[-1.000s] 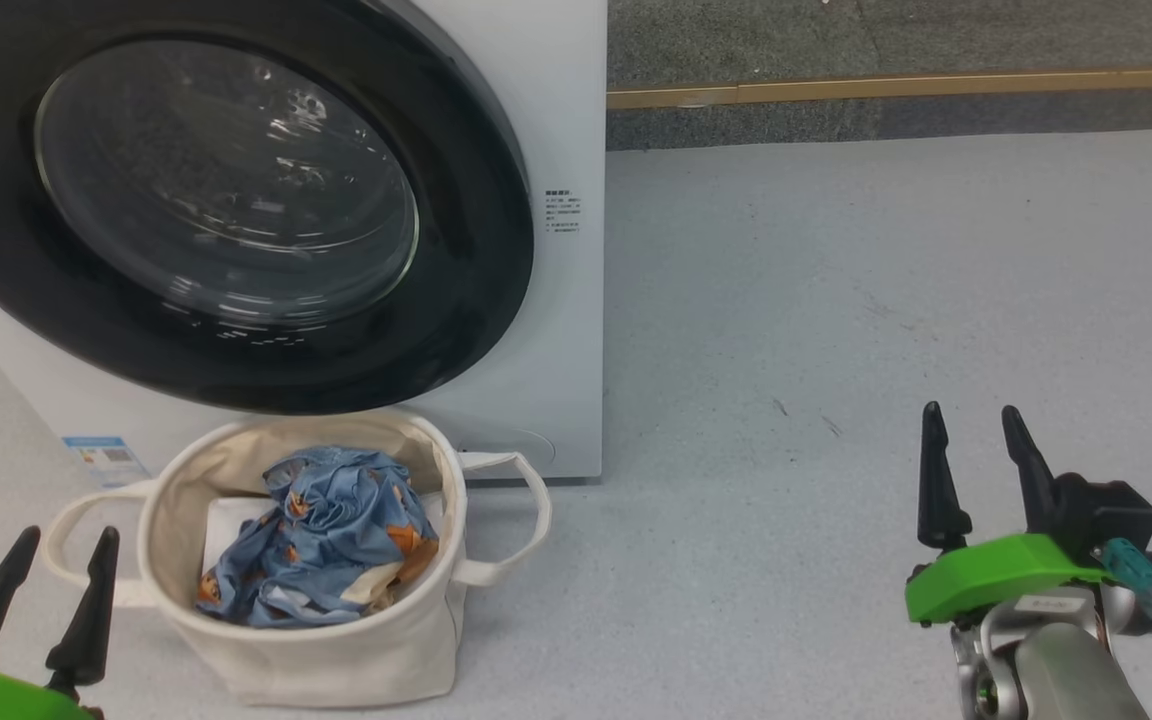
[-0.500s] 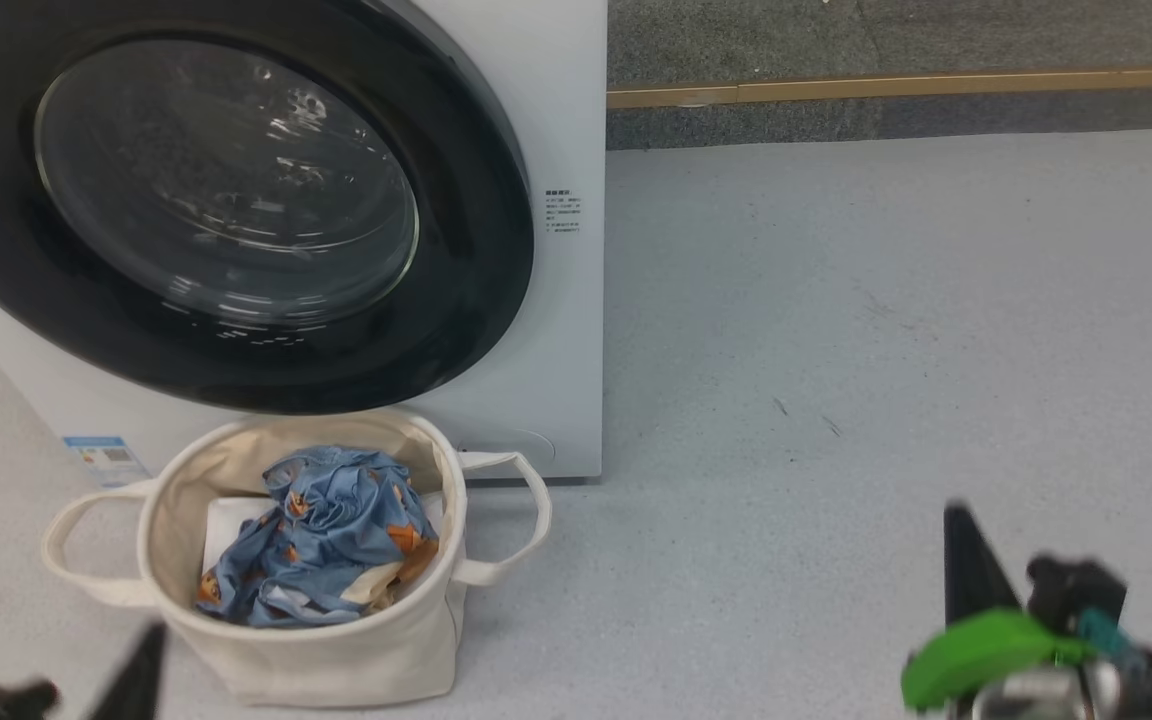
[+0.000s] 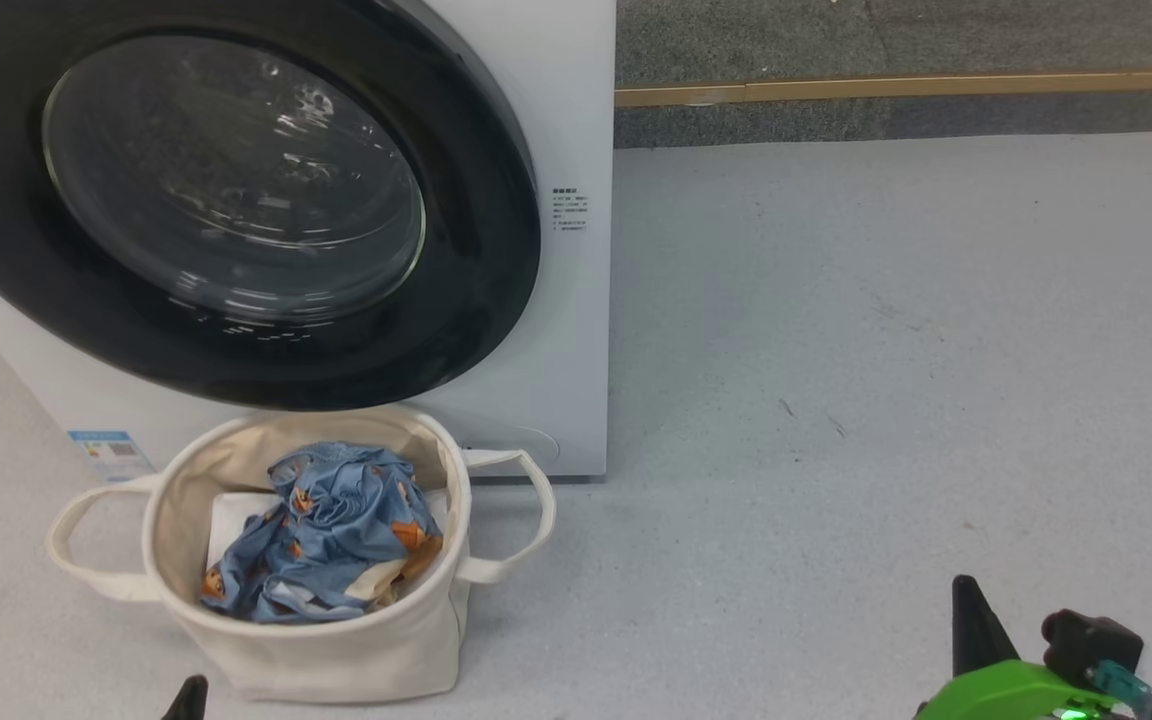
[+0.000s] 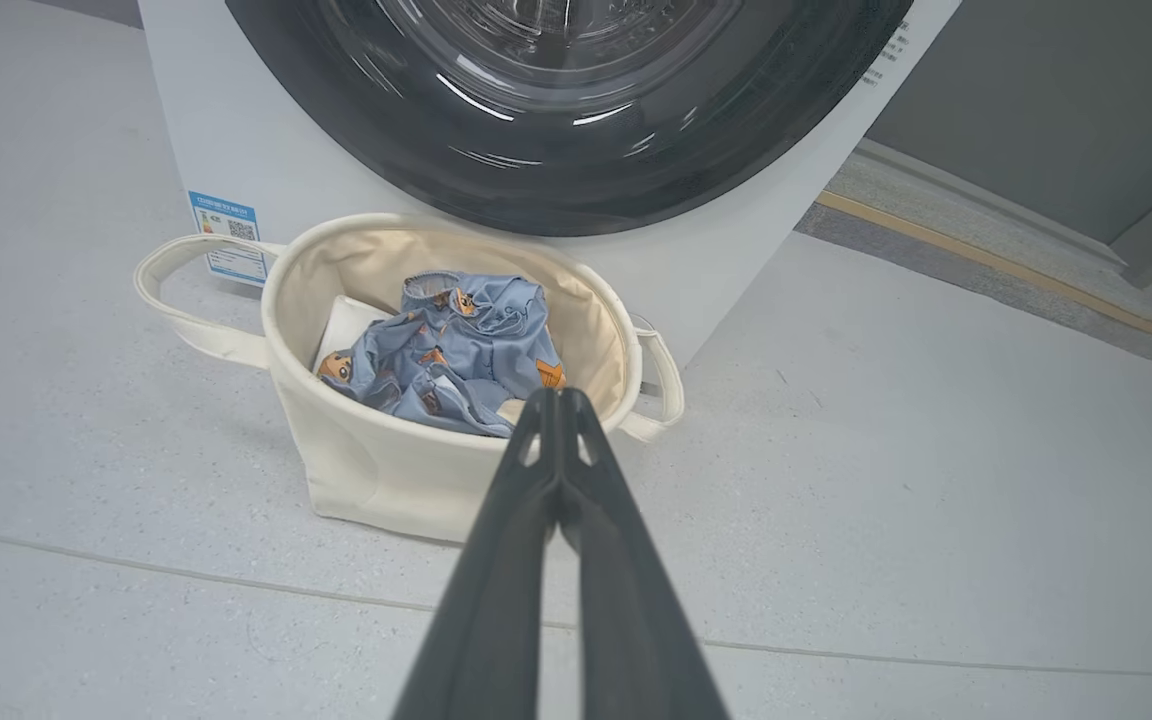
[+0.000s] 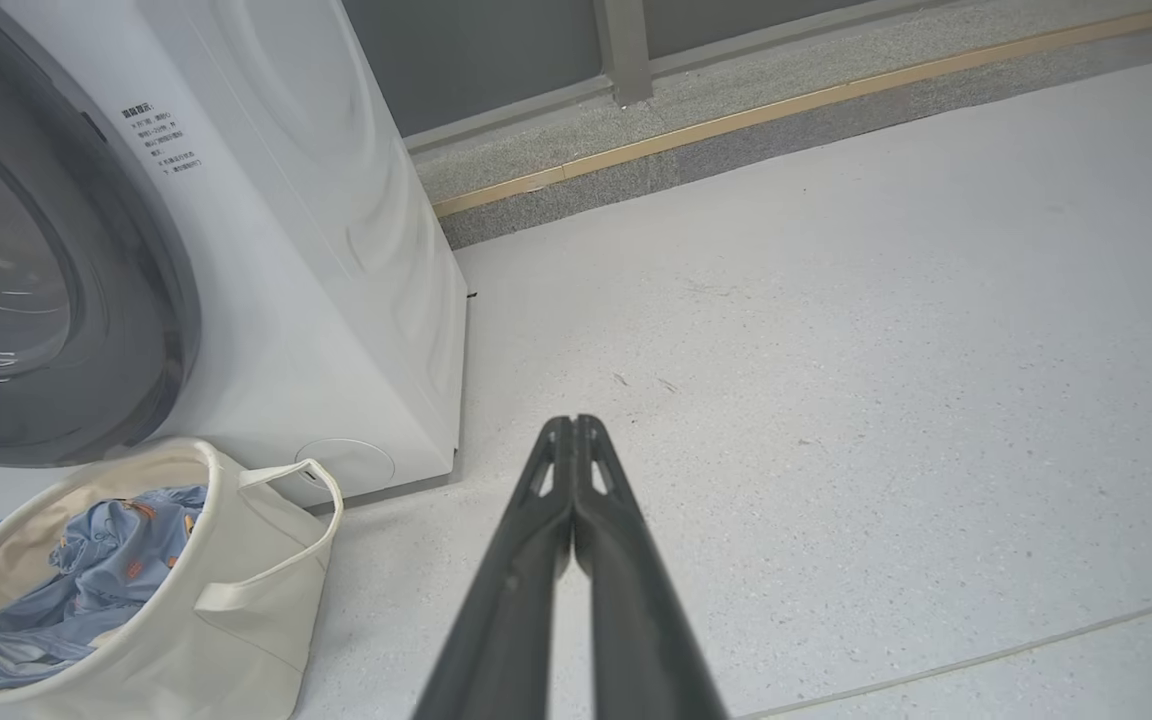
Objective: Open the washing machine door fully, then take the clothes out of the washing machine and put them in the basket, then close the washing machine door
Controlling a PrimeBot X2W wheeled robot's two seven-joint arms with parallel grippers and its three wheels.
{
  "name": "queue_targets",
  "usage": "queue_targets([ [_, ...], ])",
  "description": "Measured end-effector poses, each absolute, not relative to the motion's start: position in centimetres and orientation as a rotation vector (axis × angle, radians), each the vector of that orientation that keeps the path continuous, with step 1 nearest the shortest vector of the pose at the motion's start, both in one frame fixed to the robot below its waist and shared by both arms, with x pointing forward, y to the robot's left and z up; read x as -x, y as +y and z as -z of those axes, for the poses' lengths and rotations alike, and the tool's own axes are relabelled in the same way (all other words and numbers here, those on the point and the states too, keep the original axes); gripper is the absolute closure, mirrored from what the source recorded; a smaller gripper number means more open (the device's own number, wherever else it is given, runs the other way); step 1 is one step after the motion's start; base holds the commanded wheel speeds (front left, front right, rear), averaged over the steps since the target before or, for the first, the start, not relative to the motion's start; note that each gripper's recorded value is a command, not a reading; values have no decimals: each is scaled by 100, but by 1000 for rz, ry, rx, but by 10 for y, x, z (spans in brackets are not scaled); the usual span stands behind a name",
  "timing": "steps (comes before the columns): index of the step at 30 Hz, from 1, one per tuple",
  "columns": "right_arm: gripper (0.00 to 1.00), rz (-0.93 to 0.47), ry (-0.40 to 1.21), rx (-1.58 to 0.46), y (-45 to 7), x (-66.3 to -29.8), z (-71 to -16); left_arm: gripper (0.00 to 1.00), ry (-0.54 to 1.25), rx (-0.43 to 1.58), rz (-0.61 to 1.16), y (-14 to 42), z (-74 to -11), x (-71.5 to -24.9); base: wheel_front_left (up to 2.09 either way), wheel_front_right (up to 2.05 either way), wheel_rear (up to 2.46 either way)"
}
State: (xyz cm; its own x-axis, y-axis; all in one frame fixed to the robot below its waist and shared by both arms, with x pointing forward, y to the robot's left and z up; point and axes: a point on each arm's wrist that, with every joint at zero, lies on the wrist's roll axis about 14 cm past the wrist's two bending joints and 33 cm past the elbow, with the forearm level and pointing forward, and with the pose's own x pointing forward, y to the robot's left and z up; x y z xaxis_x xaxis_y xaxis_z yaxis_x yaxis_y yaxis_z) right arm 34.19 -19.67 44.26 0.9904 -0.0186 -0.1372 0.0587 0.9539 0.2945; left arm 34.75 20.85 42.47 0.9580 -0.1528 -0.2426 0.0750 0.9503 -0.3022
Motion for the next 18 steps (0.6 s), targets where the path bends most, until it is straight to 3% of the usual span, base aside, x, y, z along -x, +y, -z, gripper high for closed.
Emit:
queue_targets([
  [18,100,87,131,-488,-203,-347,-445,100,268,481,57,206,-428,-351,0,0,0],
])
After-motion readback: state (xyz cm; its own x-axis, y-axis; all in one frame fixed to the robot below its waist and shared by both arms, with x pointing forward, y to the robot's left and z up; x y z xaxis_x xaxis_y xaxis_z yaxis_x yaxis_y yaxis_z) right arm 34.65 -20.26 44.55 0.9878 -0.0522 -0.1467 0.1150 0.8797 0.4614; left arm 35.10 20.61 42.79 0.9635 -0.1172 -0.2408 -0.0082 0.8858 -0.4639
